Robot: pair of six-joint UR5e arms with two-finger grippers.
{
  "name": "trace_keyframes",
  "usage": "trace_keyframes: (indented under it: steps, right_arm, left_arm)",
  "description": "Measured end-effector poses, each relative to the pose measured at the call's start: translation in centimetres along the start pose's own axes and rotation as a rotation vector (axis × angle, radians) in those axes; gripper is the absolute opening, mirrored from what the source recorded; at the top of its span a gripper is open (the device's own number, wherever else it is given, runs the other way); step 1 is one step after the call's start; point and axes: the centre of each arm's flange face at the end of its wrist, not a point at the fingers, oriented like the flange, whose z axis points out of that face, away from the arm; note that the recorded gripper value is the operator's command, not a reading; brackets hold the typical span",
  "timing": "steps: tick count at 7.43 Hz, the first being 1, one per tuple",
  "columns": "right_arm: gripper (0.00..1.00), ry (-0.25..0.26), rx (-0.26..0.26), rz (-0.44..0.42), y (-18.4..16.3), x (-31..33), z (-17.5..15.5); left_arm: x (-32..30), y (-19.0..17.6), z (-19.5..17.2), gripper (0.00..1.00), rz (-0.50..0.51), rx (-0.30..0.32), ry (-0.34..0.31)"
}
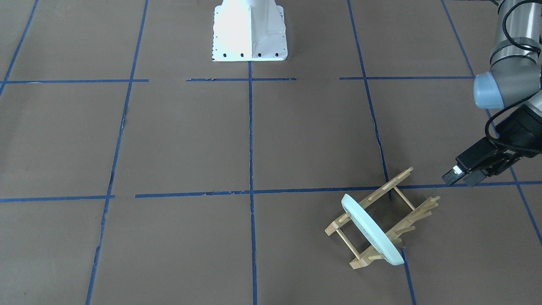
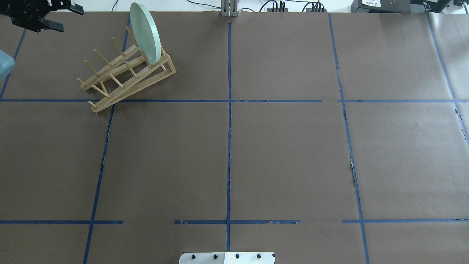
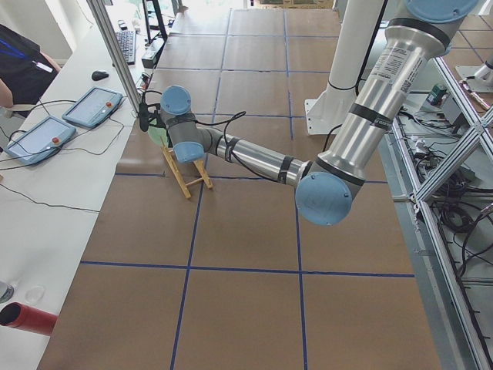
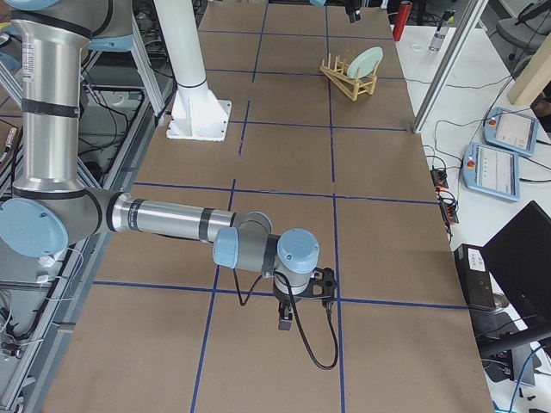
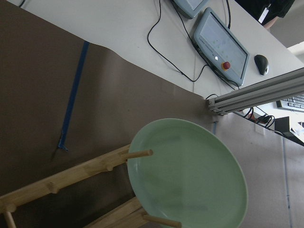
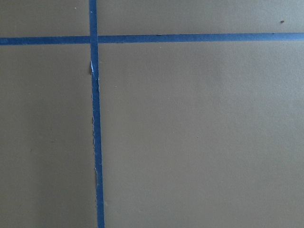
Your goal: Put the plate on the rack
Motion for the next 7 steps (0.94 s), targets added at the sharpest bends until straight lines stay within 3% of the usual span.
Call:
trace_keyframes:
  steps: [2, 4, 7]
  right_arm:
    - [1.0, 0.0, 0.0, 0.0, 0.0, 0.0, 0.0]
    - [1.0, 0.0, 0.0, 0.0, 0.0, 0.0, 0.0]
    - [1.0, 0.0, 0.0, 0.001, 0.0, 0.0, 0.0]
  left_arm:
    - [-7.6, 0.2, -2.5, 1.0, 0.194, -0.064, -0.178]
    - [-15.9, 1.0, -5.7, 1.0, 0.34, -0.134, -0.309]
    - [-26.1, 1.9, -10.7, 1.0, 0.407, -0.296, -0.46]
